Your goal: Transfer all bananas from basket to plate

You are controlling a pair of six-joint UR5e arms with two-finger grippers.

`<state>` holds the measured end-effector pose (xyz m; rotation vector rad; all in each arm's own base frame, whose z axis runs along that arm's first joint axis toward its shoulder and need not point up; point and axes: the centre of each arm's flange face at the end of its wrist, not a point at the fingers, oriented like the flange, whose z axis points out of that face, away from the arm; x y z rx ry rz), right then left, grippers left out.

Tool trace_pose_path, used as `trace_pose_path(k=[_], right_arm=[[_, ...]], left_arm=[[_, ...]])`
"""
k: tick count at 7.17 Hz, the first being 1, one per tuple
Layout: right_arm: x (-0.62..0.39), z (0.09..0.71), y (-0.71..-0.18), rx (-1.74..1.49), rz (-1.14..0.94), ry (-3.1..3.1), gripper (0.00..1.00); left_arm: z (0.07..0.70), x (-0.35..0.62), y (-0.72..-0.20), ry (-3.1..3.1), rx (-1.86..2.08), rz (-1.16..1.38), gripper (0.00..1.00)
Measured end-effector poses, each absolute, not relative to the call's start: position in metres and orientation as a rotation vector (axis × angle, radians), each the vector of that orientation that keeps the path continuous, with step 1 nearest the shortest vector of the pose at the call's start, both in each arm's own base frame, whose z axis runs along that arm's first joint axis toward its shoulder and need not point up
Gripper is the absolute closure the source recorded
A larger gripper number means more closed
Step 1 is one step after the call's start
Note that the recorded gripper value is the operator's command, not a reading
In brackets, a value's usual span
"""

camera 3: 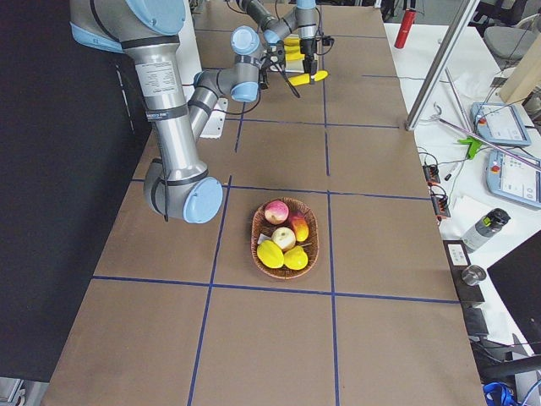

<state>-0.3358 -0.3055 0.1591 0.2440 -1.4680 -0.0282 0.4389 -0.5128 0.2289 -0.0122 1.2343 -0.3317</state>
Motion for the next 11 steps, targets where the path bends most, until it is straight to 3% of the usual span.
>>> trace_pose_path(k=[2, 6, 9, 10, 11], right_arm=[[-0.321, 0.171, -0.302, 0.244, -0.013, -1.449, 0.0], [-0.278, 0.207, -0.338, 0.21, 0.042, -1.374, 0.0], [-0.255, 0.224, -0.359, 0.21, 0.088, -1.341, 0.0], [-0.244, 0.23, -0.368, 0.208, 0.096, -1.331, 0.0], [-0.231, 0.234, -0.375, 0.205, 0.097, -1.328, 0.0]], left_arm=[[0.285, 0.379, -0.528, 1.058, 0.013, -0.299, 1.0], [0.405, 0.332, -0.505, 0.81, -0.048, -0.291, 1.0], [0.456, 0.329, -0.496, 0.737, -0.105, -0.311, 1.0], [0.466, 0.327, -0.493, 0.725, -0.116, -0.315, 0.95], [0.471, 0.327, -0.491, 0.718, -0.122, -0.317, 0.12]])
